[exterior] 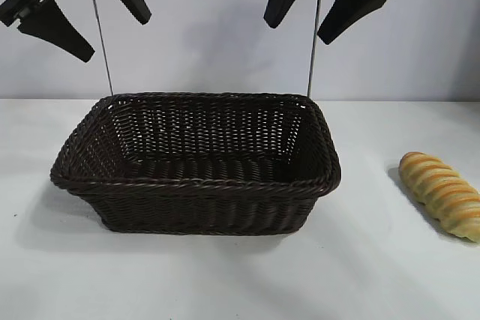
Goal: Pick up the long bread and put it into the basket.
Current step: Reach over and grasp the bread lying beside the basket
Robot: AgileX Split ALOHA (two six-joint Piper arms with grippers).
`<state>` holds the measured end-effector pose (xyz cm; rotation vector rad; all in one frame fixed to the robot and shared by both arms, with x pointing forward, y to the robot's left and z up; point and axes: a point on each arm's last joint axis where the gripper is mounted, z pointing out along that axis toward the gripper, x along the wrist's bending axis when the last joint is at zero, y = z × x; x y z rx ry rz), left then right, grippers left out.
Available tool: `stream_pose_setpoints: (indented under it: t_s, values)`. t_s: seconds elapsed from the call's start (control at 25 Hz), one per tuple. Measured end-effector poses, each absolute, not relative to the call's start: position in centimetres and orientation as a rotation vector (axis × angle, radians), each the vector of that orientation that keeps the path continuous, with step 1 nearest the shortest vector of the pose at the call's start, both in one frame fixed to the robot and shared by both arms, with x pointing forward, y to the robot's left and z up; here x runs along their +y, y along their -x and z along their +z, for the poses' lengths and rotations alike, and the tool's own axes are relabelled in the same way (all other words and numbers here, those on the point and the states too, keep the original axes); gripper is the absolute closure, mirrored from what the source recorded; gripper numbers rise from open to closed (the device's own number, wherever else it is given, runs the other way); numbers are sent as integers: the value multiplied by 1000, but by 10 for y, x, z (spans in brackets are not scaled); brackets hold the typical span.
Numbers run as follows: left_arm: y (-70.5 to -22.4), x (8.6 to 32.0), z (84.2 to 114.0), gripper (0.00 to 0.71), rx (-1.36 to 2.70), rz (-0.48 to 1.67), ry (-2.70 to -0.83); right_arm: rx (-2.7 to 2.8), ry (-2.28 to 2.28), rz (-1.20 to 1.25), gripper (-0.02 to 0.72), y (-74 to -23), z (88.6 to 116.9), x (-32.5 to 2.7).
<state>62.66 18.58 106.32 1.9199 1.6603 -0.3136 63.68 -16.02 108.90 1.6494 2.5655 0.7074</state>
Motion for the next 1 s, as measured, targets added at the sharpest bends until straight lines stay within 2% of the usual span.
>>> stream_pose_setpoints:
  t_s: [0.16, 0.64, 1.0]
  values:
    - [-627, 186, 1063, 104, 1660, -314, -1919, 2518, -1697, 627, 124, -645, 1080, -176]
    - [-627, 186, 1063, 104, 1660, -305, -1913, 2296, -1999, 295, 124, -662, 1033, -264]
    - [-629, 186, 1064, 104, 1659, -291, -1904, 2311, -2052, 170, 124, -653, 1010, -272]
